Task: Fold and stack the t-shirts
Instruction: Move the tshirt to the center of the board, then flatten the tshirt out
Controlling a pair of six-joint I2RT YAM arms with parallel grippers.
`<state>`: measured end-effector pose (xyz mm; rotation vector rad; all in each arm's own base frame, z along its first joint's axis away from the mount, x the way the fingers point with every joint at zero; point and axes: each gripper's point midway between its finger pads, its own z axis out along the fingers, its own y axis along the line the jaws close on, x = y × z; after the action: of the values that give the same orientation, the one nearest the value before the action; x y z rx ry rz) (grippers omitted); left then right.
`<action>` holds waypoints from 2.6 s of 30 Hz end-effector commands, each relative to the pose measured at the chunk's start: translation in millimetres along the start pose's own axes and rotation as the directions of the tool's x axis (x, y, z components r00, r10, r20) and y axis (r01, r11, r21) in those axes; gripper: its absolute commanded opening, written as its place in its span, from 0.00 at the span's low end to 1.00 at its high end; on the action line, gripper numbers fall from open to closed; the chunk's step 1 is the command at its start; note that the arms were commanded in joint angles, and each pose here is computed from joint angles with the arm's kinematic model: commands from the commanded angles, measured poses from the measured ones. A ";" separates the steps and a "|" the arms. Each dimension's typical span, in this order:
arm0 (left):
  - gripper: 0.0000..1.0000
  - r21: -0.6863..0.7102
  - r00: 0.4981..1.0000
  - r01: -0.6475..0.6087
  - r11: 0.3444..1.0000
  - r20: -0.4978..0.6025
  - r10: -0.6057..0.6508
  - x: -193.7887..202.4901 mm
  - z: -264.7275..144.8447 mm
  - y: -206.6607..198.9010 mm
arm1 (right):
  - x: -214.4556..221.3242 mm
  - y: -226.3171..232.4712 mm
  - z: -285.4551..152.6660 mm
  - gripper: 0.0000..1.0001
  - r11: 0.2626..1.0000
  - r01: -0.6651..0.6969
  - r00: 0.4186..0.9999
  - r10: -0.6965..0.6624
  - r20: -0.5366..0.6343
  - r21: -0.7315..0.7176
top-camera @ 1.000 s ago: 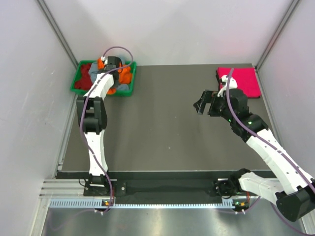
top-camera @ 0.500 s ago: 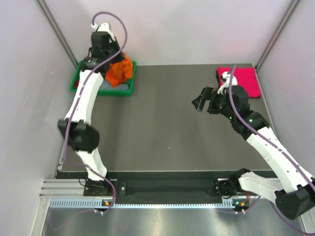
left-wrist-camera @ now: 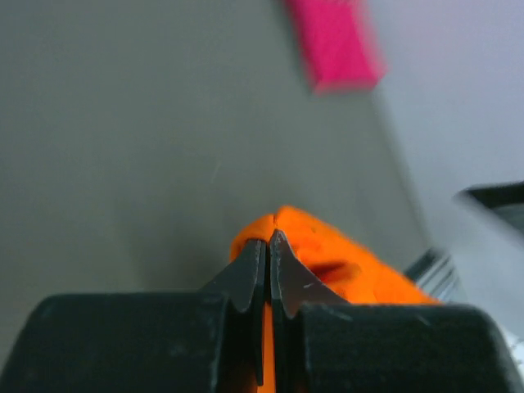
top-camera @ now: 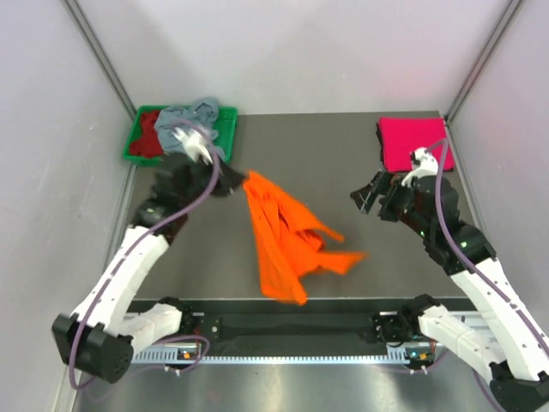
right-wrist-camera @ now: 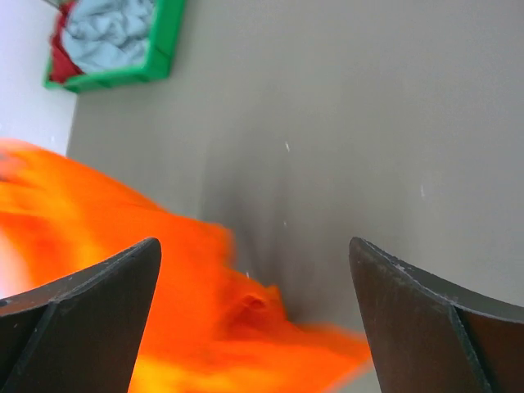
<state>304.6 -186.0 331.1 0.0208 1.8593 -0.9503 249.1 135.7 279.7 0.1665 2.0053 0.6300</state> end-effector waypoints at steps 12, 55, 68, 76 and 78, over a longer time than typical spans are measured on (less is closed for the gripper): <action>0.49 -0.390 0.929 0.013 0.921 -0.335 -0.155 154.0 -42.9 112.5 | 179.8 -60.9 17.4 0.66 0.949 -0.267 0.867 0.313 -0.387 0.169; 0.00 -0.419 0.805 0.234 0.878 -0.424 -0.416 196.9 66.8 134.1 | 152.3 -4.3 121.9 0.00 0.978 0.189 0.935 -0.206 -0.288 -0.086; 0.07 -0.452 0.932 -0.064 0.890 -0.347 -0.109 48.8 209.7 158.0 | -31.2 -9.5 212.3 0.00 0.960 0.244 0.970 -0.238 -0.058 0.139; 0.58 -0.601 0.923 -0.213 0.771 -0.381 -0.042 33.3 143.4 178.9 | -42.8 4.4 231.8 0.31 0.969 0.205 0.972 -0.186 -0.141 0.134; 0.59 -0.579 0.938 -0.201 0.790 -0.346 -0.015 22.0 119.6 159.3 | -36.1 4.1 209.4 0.41 0.978 0.133 0.980 -0.106 -0.166 0.161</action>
<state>485.2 -185.0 148.6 -0.1559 2.4575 -0.3169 471.1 205.5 198.6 0.0236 2.1856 0.3471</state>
